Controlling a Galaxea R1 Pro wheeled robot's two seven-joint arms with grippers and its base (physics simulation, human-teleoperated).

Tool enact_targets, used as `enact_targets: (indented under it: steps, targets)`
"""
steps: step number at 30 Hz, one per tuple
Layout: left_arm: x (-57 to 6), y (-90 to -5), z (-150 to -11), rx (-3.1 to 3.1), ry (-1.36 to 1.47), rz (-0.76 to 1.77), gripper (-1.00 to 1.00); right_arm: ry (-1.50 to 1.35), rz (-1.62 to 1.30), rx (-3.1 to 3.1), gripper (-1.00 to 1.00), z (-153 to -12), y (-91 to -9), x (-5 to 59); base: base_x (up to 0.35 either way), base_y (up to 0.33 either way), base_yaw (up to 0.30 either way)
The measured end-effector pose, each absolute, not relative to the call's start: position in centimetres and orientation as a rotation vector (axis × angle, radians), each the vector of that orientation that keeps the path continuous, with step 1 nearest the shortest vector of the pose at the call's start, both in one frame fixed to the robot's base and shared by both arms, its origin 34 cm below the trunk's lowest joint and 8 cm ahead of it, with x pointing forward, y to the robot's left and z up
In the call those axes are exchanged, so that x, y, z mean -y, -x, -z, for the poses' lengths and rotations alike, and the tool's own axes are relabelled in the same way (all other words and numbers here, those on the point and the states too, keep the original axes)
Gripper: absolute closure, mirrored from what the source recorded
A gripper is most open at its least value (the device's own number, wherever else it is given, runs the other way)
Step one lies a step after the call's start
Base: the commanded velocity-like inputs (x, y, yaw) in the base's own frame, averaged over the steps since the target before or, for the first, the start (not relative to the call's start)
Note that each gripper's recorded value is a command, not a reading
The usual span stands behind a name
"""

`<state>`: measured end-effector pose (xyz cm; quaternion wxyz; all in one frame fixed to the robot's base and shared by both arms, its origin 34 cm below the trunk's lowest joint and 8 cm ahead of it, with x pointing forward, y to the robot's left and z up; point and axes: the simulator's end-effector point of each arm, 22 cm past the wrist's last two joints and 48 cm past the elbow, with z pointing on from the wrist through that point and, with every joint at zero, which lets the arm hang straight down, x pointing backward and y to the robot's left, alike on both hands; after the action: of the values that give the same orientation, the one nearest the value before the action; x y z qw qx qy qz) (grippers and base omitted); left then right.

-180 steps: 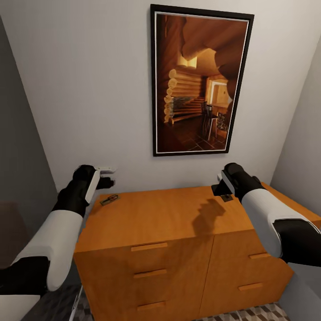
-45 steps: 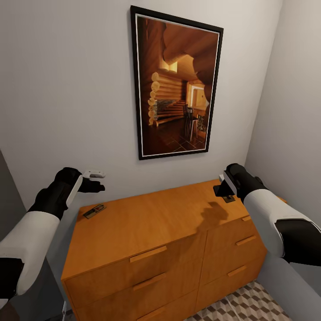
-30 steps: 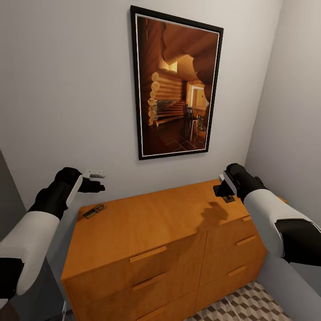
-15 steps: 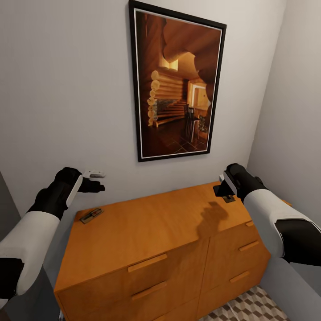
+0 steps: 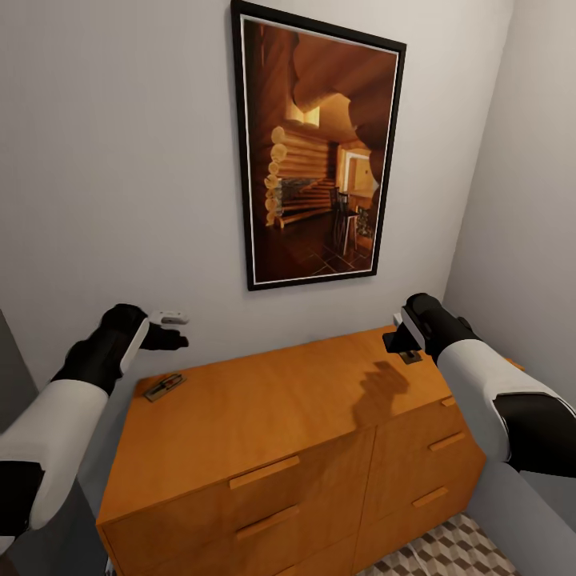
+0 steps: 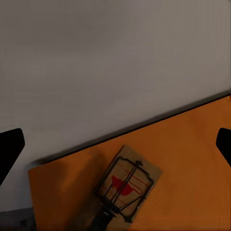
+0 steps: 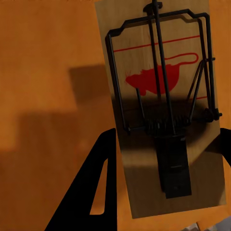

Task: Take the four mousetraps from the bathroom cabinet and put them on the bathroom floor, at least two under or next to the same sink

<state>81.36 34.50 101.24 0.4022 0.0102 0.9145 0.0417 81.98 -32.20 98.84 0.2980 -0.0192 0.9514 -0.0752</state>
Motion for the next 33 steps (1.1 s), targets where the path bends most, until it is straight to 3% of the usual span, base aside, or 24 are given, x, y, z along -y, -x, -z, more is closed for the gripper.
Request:
enact_targets:
  steps: [33]
  targets:
    - [-35.7,-80.0,-95.9,-2.441,0.002,-0.127,-1.0,0.05,0.2,-2.529,1.0,-98.8,-82.0,32.2,0.0,0.0,0.0]
